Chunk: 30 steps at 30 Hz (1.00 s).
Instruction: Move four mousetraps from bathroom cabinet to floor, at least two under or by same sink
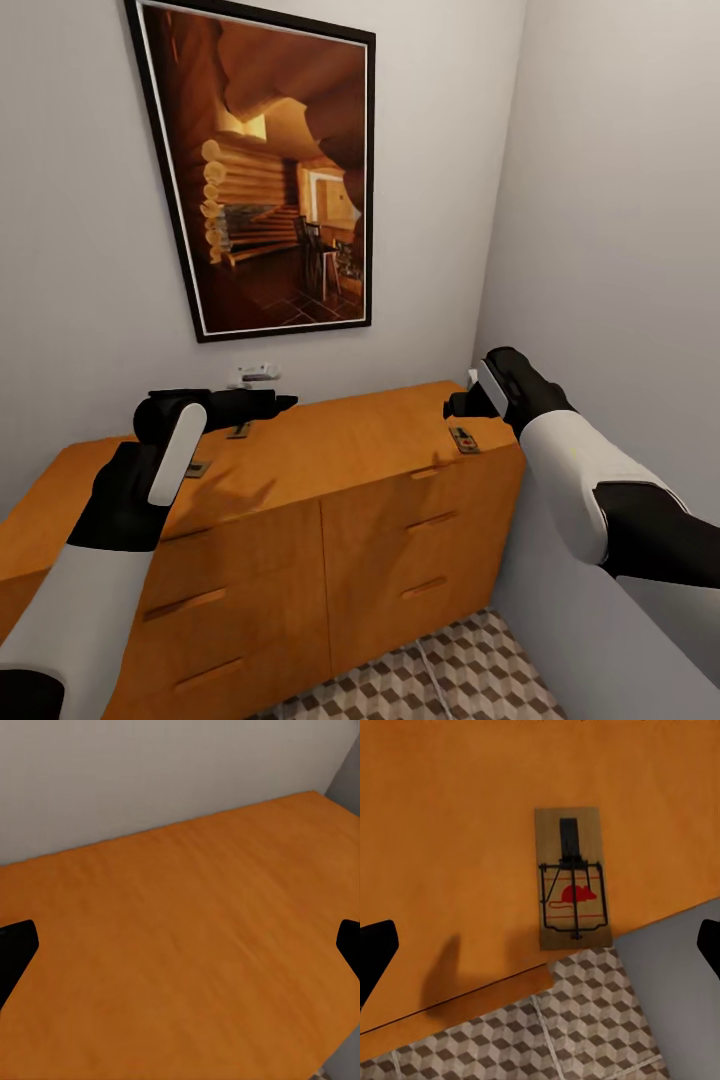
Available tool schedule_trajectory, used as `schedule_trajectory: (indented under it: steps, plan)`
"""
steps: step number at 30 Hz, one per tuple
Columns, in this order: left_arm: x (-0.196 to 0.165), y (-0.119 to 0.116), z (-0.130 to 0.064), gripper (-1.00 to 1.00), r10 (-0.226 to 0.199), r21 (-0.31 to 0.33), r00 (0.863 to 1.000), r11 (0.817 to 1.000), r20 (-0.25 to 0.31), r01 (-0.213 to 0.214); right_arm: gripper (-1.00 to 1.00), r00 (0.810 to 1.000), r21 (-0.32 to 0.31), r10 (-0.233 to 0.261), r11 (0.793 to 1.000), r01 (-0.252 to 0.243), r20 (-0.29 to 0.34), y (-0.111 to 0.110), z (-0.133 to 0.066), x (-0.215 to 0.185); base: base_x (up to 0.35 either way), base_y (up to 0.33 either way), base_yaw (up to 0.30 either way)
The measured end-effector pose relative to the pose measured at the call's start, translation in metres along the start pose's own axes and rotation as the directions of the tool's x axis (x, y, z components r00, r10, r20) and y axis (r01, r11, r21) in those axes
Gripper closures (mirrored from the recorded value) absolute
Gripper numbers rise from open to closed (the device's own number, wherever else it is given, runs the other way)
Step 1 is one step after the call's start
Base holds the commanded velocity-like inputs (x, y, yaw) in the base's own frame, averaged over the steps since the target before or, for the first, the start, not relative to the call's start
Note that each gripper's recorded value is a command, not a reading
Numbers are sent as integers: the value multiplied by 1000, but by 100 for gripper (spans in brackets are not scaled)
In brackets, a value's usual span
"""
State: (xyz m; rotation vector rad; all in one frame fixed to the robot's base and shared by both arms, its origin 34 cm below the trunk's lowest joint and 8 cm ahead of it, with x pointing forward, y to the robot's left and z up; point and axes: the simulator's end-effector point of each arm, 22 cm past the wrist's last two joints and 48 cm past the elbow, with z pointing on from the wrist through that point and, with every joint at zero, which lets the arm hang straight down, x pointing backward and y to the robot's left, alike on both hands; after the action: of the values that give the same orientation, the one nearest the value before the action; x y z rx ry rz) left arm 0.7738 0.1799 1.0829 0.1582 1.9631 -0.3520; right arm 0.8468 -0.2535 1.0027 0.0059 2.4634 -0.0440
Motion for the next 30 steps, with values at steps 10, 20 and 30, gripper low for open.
schedule_trajectory:
  steps: [10,20,30]
  plan:
    - [0,0,0,-100,0,0,1000,1000,0,0,-100,1000,2,0,1000,0,0,-1,0,0,7,0,0]
    - [0,0,0,-100,0,0,1000,1000,1,0,-100,1000,3,0,1000,0,0,-2,0,0,13,-5,0]
    - [-1,0,0,-100,0,0,1000,1000,2,0,-100,1000,3,0,1000,0,-1,-1,0,0,101,-70,0]
